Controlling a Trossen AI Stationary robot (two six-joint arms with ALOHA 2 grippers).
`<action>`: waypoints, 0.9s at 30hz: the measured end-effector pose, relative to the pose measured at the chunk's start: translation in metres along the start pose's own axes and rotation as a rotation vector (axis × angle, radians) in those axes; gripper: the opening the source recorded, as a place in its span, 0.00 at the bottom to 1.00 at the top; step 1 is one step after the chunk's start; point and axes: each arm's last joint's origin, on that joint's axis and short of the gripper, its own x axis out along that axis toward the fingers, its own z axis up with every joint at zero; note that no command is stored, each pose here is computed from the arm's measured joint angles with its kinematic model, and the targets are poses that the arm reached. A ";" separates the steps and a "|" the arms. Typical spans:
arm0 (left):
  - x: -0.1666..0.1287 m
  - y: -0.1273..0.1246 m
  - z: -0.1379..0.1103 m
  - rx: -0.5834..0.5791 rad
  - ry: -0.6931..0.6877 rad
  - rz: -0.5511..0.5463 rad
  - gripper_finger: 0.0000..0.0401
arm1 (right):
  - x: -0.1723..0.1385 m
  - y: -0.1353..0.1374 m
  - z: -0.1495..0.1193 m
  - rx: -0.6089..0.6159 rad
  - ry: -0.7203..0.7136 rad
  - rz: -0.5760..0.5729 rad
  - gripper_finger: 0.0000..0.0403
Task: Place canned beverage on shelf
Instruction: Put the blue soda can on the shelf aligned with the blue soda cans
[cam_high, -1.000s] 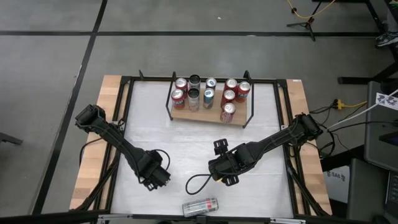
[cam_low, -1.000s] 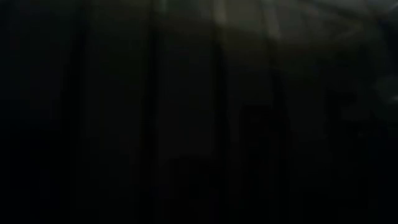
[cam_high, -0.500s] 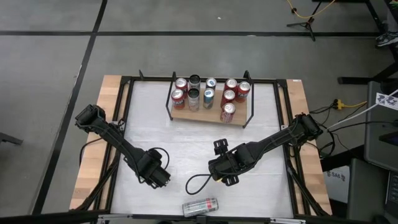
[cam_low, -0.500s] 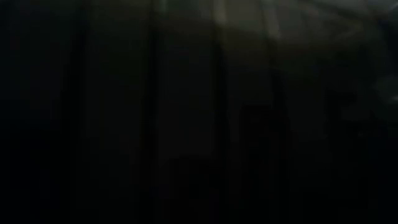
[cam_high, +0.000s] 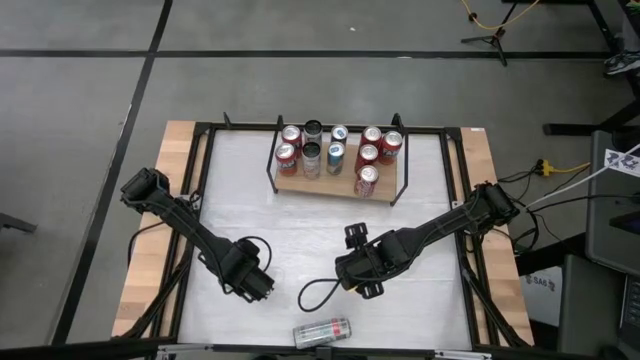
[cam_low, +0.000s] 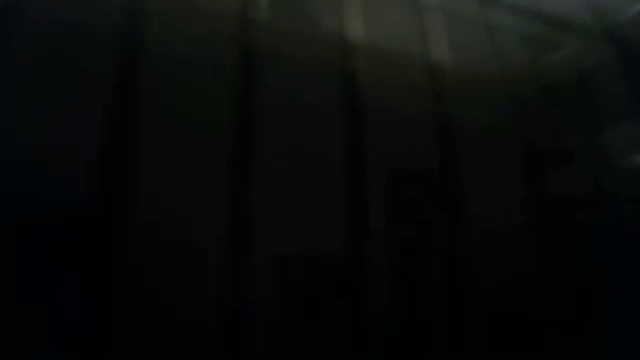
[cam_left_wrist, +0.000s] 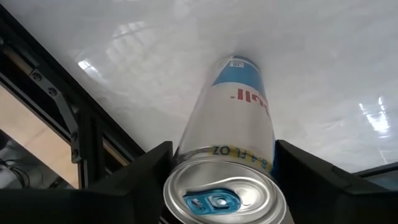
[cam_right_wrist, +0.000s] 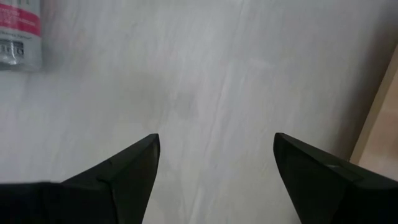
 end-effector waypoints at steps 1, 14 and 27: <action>0.000 0.000 0.000 0.000 0.001 -0.001 0.61 | 0.000 0.000 -0.001 0.004 0.003 0.000 0.76; -0.014 -0.006 0.024 0.112 -0.025 -0.076 0.54 | -0.056 -0.002 -0.025 0.008 -0.046 -0.045 0.76; -0.066 0.008 0.119 0.338 -0.235 -0.172 0.54 | -0.067 -0.006 -0.084 0.109 -0.089 -0.109 0.76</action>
